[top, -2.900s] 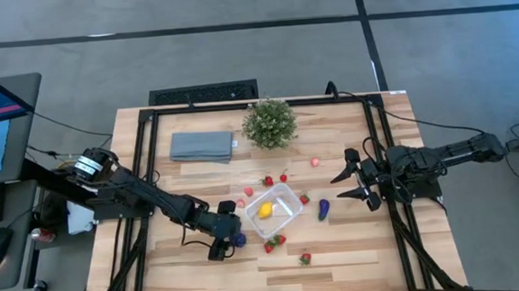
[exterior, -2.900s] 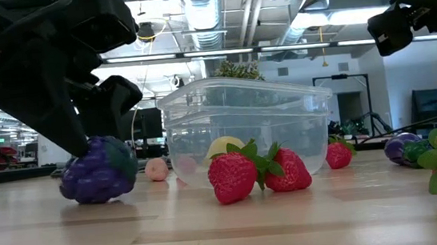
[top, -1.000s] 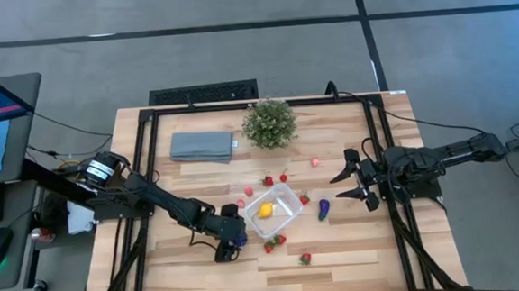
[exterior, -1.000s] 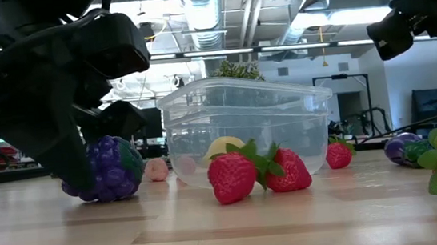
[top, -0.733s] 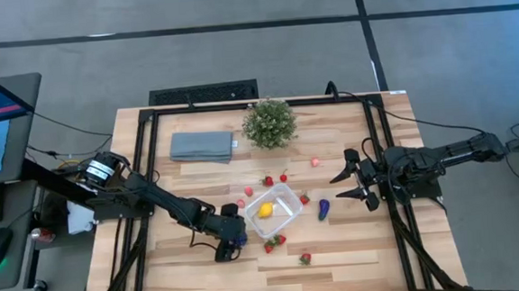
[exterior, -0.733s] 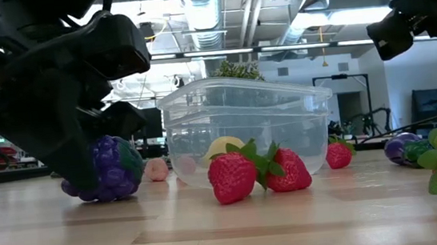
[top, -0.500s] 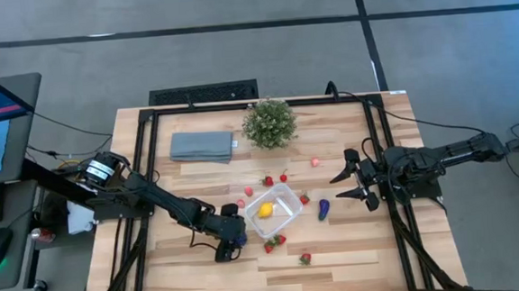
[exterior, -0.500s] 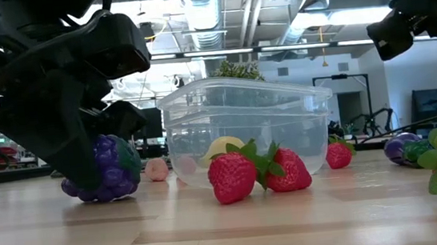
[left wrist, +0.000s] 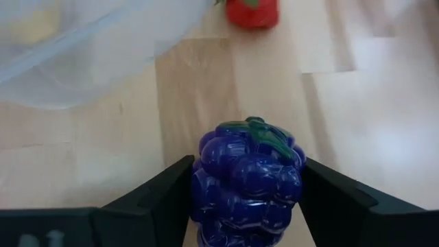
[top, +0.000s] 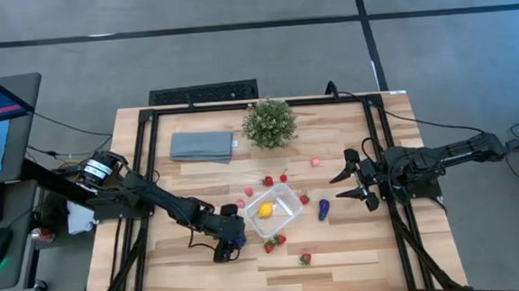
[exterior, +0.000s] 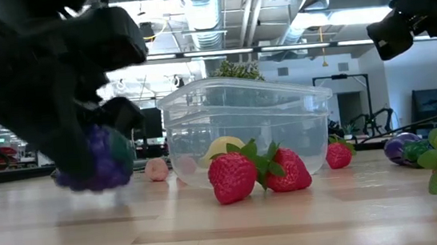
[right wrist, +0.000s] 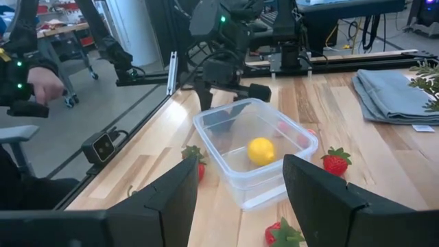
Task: Pick and placing Produce into tupperware
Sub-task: Put the grapes into the transparent bin
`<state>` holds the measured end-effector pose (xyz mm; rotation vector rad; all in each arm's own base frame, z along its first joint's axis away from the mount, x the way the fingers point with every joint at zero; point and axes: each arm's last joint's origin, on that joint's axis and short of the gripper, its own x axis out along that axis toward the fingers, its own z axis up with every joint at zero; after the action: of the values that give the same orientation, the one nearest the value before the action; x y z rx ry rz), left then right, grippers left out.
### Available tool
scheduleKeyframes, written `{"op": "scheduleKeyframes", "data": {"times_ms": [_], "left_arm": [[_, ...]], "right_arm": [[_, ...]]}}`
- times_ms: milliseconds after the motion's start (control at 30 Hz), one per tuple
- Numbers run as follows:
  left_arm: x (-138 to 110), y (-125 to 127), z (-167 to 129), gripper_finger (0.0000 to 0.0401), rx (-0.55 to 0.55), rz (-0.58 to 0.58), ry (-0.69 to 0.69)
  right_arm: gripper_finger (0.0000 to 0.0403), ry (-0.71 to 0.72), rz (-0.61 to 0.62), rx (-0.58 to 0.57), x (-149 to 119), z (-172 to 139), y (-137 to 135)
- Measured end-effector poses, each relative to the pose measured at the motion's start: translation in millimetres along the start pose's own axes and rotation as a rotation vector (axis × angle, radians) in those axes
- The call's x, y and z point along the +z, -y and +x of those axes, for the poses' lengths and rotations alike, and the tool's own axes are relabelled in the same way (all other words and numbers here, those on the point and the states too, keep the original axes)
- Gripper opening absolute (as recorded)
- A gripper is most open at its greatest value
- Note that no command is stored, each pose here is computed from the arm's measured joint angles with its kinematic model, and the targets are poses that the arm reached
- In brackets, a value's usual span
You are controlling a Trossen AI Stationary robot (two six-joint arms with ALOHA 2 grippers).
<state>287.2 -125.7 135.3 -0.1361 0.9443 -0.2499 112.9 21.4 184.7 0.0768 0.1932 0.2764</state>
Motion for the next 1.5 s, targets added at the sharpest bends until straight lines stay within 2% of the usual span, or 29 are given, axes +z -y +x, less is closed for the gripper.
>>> {"op": "scheduleKeyframes", "data": {"times_ms": [267,533,900,1167,1300,1500], "left_arm": [[17.0,7.1,-40.8,0.0224,-0.02,-0.004,0.125],[31.7,6.4,-73.5,0.0224,0.106,0.085,0.303],[53.7,-17.7,-80.6,0.0224,0.212,0.197,0.462],[67.1,-30.3,-85.9,0.0224,0.239,0.26,0.571],[72.4,-34.9,-76.6,0.0224,0.209,0.284,0.61],[78.5,-44.1,-49.4,0.0224,0.196,0.288,0.539]], "right_arm": [[0.0238,0.0,0.0,0.0,0.2,0.0,0.0],[0.0238,0.001,-0.001,0.0,0.3,-0.1,0.0],[0.0238,0.001,-0.001,0.0,0.3,-0.1,0.0],[0.0238,0.001,-0.001,0.0,0.3,-0.1,0.0],[0.0238,0.001,-0.001,0.0,0.3,-0.1,0.0],[0.0238,0.0,-0.001,0.0,0.2,-0.1,0.0]]}}
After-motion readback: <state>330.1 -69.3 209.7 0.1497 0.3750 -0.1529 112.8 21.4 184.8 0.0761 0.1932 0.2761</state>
